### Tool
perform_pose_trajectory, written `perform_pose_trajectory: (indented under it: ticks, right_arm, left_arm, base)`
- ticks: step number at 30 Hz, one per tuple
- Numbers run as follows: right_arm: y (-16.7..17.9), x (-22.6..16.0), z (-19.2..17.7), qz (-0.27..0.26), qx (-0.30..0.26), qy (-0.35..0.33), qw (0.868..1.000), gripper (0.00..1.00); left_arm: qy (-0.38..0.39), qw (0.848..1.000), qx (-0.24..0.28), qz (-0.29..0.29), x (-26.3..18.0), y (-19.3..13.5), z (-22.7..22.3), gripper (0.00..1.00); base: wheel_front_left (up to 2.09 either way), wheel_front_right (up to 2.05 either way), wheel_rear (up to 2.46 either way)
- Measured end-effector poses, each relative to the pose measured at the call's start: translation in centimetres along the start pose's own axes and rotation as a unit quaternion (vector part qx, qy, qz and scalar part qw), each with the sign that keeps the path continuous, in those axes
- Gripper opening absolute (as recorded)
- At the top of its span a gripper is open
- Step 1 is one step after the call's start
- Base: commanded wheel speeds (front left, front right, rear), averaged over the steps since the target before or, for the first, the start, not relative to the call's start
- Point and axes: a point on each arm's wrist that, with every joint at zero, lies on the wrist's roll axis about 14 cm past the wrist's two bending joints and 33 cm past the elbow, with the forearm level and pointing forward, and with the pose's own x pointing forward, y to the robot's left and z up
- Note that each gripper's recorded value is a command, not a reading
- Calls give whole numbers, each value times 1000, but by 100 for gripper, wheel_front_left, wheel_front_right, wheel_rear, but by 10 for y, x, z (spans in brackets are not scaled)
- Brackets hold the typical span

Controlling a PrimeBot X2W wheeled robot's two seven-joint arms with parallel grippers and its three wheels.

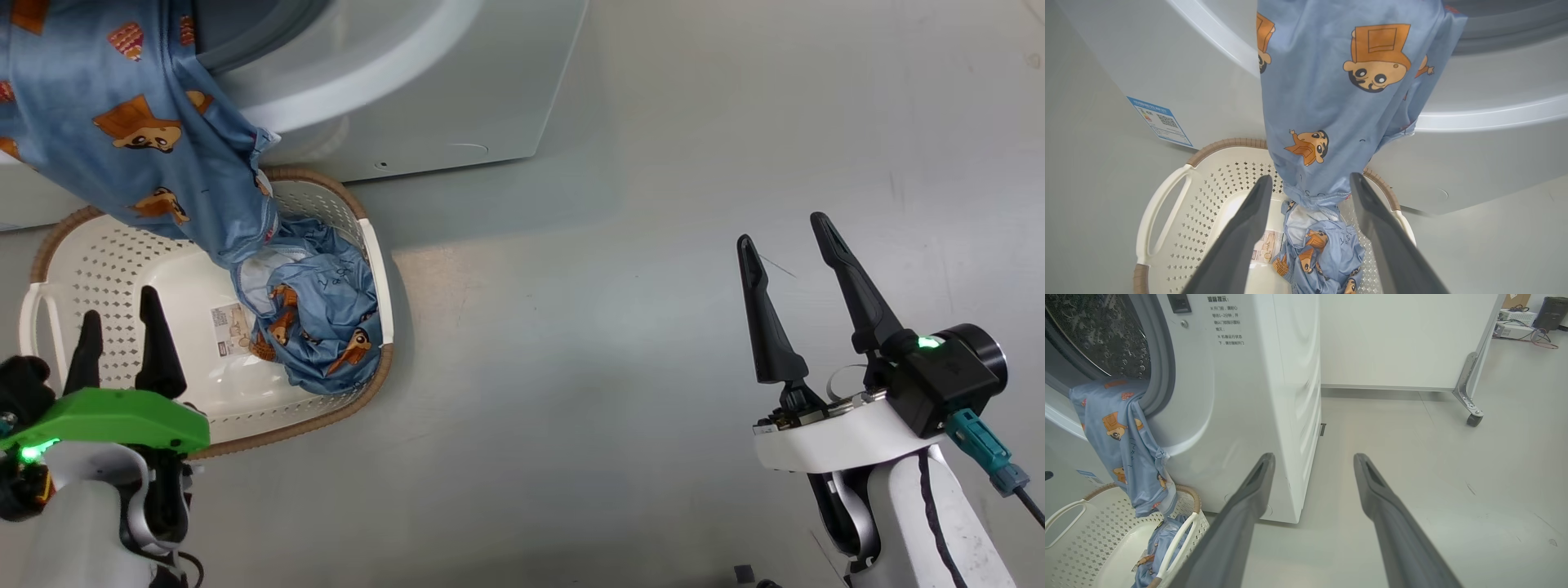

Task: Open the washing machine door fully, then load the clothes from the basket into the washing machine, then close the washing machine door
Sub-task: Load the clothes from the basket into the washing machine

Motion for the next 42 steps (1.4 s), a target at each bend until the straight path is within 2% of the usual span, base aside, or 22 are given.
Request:
perform_pose_trajectory:
  ticks: [19,30,42]
  right_arm:
    - [-23,11,-33,-24,-8,37,999,100]
    - [-32,14,-59,-32,-13,69,997,100]
    - [-33,18,-65,-32,-14,74,997,100]
  left_arm:
    - [60,998,2,-5,81,12,-26,100]
    - [71,997,-37,-10,124,7,-41,100]
    - [56,997,-57,-3,143,6,-41,100]
  base:
    - [0,0,0]
    - [0,0,0]
    - [0,0,0]
